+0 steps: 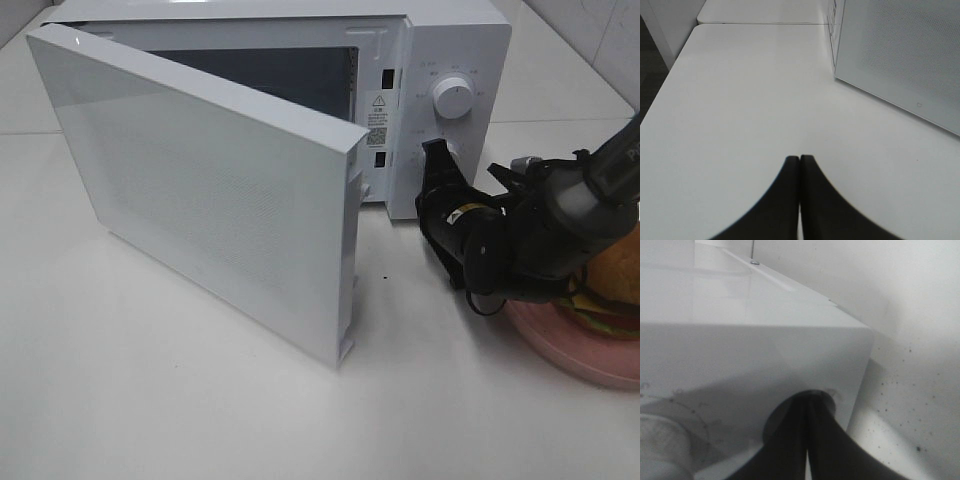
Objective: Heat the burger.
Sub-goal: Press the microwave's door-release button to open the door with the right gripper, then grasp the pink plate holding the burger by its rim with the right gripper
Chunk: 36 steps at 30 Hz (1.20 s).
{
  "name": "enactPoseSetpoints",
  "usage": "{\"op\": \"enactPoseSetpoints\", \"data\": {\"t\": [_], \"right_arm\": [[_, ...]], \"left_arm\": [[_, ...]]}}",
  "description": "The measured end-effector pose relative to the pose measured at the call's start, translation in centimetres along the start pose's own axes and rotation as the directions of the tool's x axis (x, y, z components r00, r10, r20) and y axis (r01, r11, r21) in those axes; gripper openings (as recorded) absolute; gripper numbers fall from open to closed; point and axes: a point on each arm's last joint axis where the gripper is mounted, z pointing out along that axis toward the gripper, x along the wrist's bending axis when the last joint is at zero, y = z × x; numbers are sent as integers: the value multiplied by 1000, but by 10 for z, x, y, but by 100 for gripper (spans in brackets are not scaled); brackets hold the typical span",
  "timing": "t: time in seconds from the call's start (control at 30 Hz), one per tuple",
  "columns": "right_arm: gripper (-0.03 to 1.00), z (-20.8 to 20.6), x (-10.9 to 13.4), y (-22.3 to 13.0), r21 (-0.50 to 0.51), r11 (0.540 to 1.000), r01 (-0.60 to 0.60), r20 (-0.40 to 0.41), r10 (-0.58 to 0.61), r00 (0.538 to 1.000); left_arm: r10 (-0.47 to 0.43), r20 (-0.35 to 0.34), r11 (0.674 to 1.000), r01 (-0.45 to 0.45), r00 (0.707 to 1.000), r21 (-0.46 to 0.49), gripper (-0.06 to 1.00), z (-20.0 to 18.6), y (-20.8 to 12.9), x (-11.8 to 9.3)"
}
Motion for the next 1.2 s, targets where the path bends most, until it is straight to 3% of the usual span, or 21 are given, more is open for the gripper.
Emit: {"op": "enactPoseSetpoints", "data": {"t": [0.27, 0.6, 0.87, 0.9, 0.93, 1.0, 1.03, 1.07, 1.1, 1.13, 1.17, 1.2], "right_arm": [[0, -9, 8, 8, 50, 998, 38, 13, -38, 999], [3, -45, 23, 16, 108, 969, 223, -59, -218, 974], [6, -70, 28, 22, 114, 903, 415, -121, -402, 908], [7, -75, 28, 21, 125, 872, 474, -147, -456, 878], [7, -75, 28, 21, 125, 872, 474, -147, -456, 878], [8, -79, 32, 16, 141, 788, 599, -222, -565, 795], [8, -79, 32, 16, 141, 788, 599, -222, -565, 795], [8, -82, 36, 12, 139, 715, 685, -286, -633, 719], [8, -82, 36, 12, 139, 715, 685, -286, -633, 719], [9, -84, 38, 7, 132, 628, 767, -353, -693, 629], [9, -85, 38, 5, 122, 580, 806, -383, -721, 577], [9, -85, 38, 5, 122, 580, 806, -383, -721, 577]], "left_arm": [[0, 0, 1000, 0, 1000, 0, 0, 0, 0, 0], [0, 0, 1000, 0, 1000, 0, 0, 0, 0, 0], [0, 0, 1000, 0, 1000, 0, 0, 0, 0, 0], [0, 0, 1000, 0, 1000, 0, 0, 0, 0, 0], [0, 0, 1000, 0, 1000, 0, 0, 0, 0, 0], [0, 0, 1000, 0, 1000, 0, 0, 0, 0, 0], [0, 0, 1000, 0, 1000, 0, 0, 0, 0, 0], [0, 0, 1000, 0, 1000, 0, 0, 0, 0, 0], [0, 0, 1000, 0, 1000, 0, 0, 0, 0, 0], [0, 0, 1000, 0, 1000, 0, 0, 0, 0, 0], [0, 0, 1000, 0, 1000, 0, 0, 0, 0, 0], [0, 0, 1000, 0, 1000, 0, 0, 0, 0, 0]]}}
